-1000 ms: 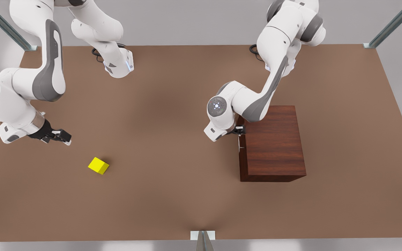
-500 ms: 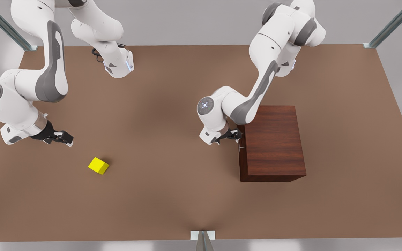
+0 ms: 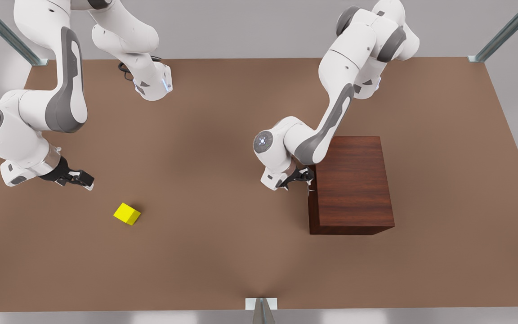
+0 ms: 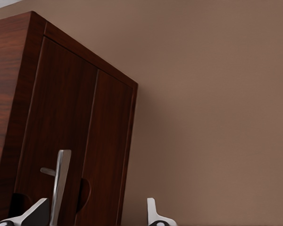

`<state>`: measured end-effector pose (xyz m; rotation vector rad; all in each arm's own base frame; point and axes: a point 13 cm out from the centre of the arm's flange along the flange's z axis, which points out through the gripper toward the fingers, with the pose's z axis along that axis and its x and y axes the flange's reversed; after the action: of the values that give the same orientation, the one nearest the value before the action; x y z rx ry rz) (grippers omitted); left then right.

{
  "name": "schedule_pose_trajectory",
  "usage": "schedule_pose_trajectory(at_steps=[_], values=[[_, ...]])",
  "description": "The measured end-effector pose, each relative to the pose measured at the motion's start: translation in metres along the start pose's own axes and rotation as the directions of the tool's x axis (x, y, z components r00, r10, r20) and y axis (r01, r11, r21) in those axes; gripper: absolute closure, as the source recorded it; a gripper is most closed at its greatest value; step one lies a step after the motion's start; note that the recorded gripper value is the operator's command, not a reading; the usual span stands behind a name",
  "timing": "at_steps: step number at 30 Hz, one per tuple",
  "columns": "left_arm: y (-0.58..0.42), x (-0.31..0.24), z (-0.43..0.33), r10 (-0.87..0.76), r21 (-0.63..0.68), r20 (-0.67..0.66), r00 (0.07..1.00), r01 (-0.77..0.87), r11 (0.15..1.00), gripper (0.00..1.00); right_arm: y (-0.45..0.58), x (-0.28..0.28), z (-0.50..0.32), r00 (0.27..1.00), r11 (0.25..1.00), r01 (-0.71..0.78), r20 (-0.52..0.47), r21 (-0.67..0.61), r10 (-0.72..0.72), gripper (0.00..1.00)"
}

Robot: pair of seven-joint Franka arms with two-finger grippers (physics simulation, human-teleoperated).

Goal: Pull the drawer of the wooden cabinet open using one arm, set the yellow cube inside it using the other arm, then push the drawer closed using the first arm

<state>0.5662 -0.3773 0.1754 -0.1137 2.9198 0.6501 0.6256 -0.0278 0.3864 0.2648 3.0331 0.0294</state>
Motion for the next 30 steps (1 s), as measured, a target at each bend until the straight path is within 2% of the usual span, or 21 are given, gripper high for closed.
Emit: schedule_pose_trajectory(at_steps=[16, 30], values=[[0.003, 0.001, 0.016, -0.059, -0.021, -0.012, 0.998, 0.059, 0.998, 0.0, 0.003, -0.008, -0.007, 1.0, 1.0, -0.016, 0.015, -0.003, 0.016, 0.0], [-0.012, 0.006, 0.003, -0.051, -0.014, 0.031, 0.998, 0.052, 0.999, 0.0, 0.001, -0.014, -0.012, 0.999, 1.0, -0.022, 0.026, 0.003, 0.022, 0.0]])
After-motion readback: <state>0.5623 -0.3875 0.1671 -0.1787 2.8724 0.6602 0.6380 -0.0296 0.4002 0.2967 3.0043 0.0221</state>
